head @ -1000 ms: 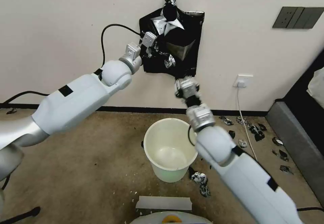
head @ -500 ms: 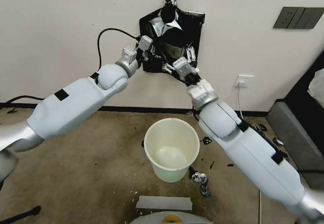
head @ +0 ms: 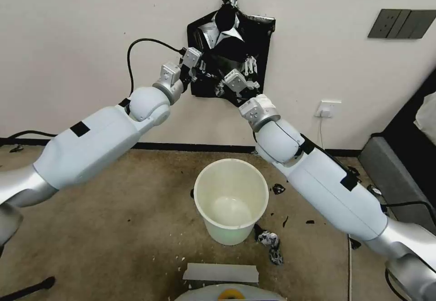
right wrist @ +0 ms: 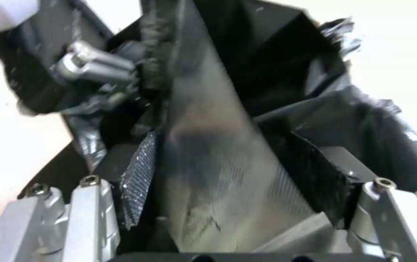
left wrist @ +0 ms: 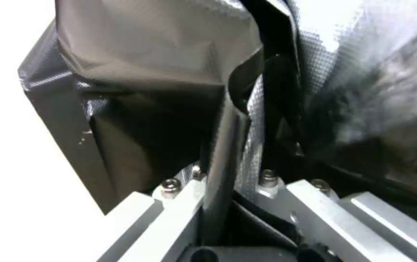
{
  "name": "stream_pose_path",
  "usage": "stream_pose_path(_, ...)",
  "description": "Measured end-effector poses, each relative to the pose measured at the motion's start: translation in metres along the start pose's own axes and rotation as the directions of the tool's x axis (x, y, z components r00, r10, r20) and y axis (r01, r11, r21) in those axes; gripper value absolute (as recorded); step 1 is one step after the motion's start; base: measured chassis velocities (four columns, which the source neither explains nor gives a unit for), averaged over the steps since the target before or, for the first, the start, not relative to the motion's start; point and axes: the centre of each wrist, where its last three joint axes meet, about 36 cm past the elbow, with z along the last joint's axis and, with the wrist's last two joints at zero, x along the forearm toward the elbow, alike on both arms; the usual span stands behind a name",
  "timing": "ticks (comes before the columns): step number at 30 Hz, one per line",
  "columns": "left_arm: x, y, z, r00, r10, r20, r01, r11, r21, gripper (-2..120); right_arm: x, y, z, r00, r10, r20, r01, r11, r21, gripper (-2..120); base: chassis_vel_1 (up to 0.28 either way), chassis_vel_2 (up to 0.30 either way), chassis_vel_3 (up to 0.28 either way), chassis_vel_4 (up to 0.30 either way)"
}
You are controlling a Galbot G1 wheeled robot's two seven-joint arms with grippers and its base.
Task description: Place a trash bag onto the trash bin.
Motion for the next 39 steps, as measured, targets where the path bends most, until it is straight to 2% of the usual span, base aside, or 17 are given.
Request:
stream_pose_path(4,-0.001,-0.002,0.001,1.0,0.001,-0.001,-0.001,1.0,0.006,0,-0.004,0.002,0.002,1.0,0.008,-0.008,-0.008,1.0,0.004,71,0.0,0.0,0.0,0.0)
stream_pose_path(6,0.0,-0.004,0.003,1.0,0.0,-0.004,0.0,1.0,0.011,0,-0.007,0.003,0.003,1.0,0.019,-0.015,-0.019,1.0,0.007,63,0.0,0.0,0.0,0.0)
stream_pose_path(7,0.0,-0.004,0.003,1.0,0.0,-0.004,0.0,1.0,0.011,0,-0.007,0.003,0.003,1.0,0.019,-0.015,-0.019,1.0,0.007,63,0.0,0.0,0.0,0.0)
stream_pose_path(8,0.0,-0.005,0.004,1.0,0.0,-0.006,0.0,1.0,0.014,0,-0.007,0.003,0.004,1.0,0.022,-0.017,-0.022,1.0,0.008,56,0.0,0.0,0.0,0.0)
stream_pose_path(9,0.0,-0.005,0.004,1.0,0.0,-0.006,0.0,1.0,0.014,0,-0.007,0.003,0.004,1.0,0.022,-0.017,-0.022,1.0,0.008,56,0.0,0.0,0.0,0.0)
stream_pose_path(11,0.002,-0.005,0.007,1.0,-0.001,-0.011,0.002,1.0,0.018,0,-0.008,0.003,0.005,0.999,0.028,-0.021,-0.027,1.0,0.009,44,0.0,0.0,0.0,0.0)
stream_pose_path(12,0.002,-0.005,0.007,1.0,-0.001,-0.011,0.002,1.0,0.018,0,-0.008,0.003,0.005,0.999,0.028,-0.021,-0.027,1.0,0.009,44,0.0,0.0,0.0,0.0)
stream_pose_path(16,0.005,-0.004,0.01,1.0,-0.005,-0.017,0.005,1.0,0.022,0,-0.008,0.003,0.004,0.999,0.033,-0.021,-0.033,0.999,0.005,26,0.0,0.0,0.0,0.0)
stream_pose_path(19,0.005,-0.004,0.011,1.0,-0.006,-0.018,0.006,1.0,0.022,0,-0.007,0.002,0.004,0.999,0.034,-0.02,-0.034,0.999,0.004,21,0.0,0.0,0.0,0.0)
stream_pose_path(21,0.006,-0.003,0.011,1.0,-0.008,-0.017,0.009,1.0,0.021,0,-0.007,0.001,0.002,0.999,0.035,-0.015,-0.035,0.999,0.001,11,0.0,0.0,0.0,0.0)
stream_pose_path(22,0.006,-0.003,0.011,1.0,-0.008,-0.017,0.009,1.0,0.021,0,-0.007,0.001,0.002,0.999,0.035,-0.015,-0.035,0.999,0.001,11,0.0,0.0,0.0,0.0)
stream_pose_path(24,0.006,-0.002,0.011,1.0,-0.009,-0.018,0.01,1.0,0.02,0,-0.006,0.001,0.001,0.999,0.037,-0.013,-0.037,0.999,-0.002,0,0.0,0.0,0.0,0.0)
stream_pose_path(31,0.008,-0.003,0.01,1.0,-0.018,-0.014,0.018,0.999,0.03,0,-0.002,-0.003,-0.003,0.999,0.034,-0.01,-0.034,0.999,-0.018,0,0.0,0.0,0.0,0.0)
stream_pose_path(36,0.014,-0.012,0.011,0.999,-0.029,-0.015,0.03,0.996,0.078,0,0.001,-0.007,-0.007,0.999,0.028,-0.02,-0.029,0.998,-0.05,0,0.0,0.0,0.0,0.0)
stream_pose_path(38,0.027,-0.019,0.007,0.999,-0.037,-0.035,0.041,0.99,0.135,0,0.013,-0.011,-0.013,0.998,-0.014,-0.065,0.006,0.992,-0.125,0,0.0,0.0,0.0,0.0)
stream_pose_path(39,0.027,-0.019,0.007,0.999,-0.037,-0.035,0.041,0.99,0.135,0,0.013,-0.011,-0.013,0.998,-0.014,-0.065,0.006,0.992,-0.125,0,0.0,0.0,0.0,0.0)
